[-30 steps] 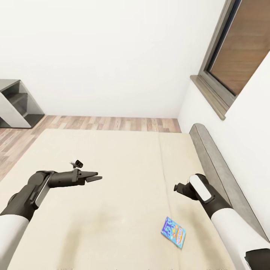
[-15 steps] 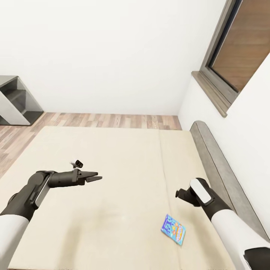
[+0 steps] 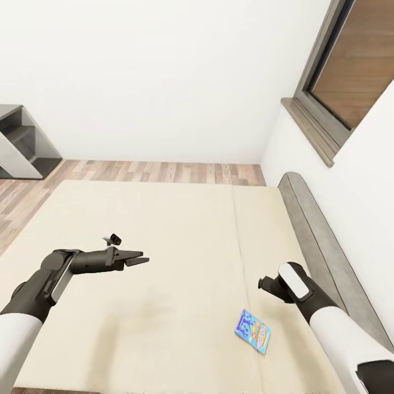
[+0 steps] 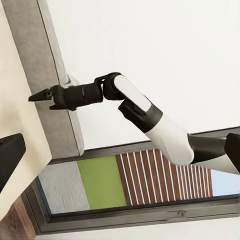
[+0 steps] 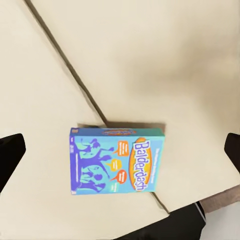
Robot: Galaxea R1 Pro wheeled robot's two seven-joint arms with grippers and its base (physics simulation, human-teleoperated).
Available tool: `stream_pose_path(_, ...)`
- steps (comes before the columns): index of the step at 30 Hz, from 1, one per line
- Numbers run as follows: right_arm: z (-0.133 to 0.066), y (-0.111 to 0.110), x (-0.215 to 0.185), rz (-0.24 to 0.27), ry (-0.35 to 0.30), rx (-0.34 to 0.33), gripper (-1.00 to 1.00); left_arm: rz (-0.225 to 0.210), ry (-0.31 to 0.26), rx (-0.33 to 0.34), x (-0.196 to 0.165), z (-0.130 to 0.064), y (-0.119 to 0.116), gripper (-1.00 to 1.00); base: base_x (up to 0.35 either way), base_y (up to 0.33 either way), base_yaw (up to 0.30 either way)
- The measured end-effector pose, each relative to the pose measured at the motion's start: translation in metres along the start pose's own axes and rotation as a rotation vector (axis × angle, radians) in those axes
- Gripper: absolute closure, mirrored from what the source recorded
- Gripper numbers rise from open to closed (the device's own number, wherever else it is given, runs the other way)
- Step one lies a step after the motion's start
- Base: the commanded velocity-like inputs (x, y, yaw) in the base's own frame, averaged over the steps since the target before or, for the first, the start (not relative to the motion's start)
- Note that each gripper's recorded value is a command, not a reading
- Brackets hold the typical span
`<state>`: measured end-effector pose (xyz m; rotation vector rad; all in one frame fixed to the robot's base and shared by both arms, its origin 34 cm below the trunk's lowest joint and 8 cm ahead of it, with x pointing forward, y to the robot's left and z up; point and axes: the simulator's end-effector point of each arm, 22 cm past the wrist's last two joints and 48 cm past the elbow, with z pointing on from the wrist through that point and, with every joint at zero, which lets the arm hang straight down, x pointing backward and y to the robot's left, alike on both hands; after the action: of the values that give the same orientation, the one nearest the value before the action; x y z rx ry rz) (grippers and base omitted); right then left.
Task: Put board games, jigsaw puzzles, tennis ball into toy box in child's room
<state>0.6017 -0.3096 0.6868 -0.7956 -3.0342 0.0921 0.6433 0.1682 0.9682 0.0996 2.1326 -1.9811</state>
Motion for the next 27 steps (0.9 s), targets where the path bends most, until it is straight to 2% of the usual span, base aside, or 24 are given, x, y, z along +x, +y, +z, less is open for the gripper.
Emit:
stream_pose_path(6,0.016,-0.005,0.012,0.018,0.028,-0.019,-1.00,-0.009,0.003,0.001,0.002,0.001,0.004,-1.00,0.000,0.000,0.000)
stream_pose_path(12,0.025,-0.012,0.002,0.026,-0.012,-0.041,-1.00,-0.001,0.011,0.005,0.003,0.004,0.004,-1.00,0.000,0.000,0.000)
stream_pose_path(18,0.032,-0.015,-0.002,0.003,-0.033,-0.057,-1.00,0.030,0.031,0.018,0.007,0.012,-0.003,-1.00,0.000,0.000,0.000)
stream_pose_path(27,0.040,-0.017,-0.002,-0.007,-0.042,-0.062,-1.00,0.082,0.099,0.045,0.029,0.029,-0.020,-1.00,0.000,0.000,0.000)
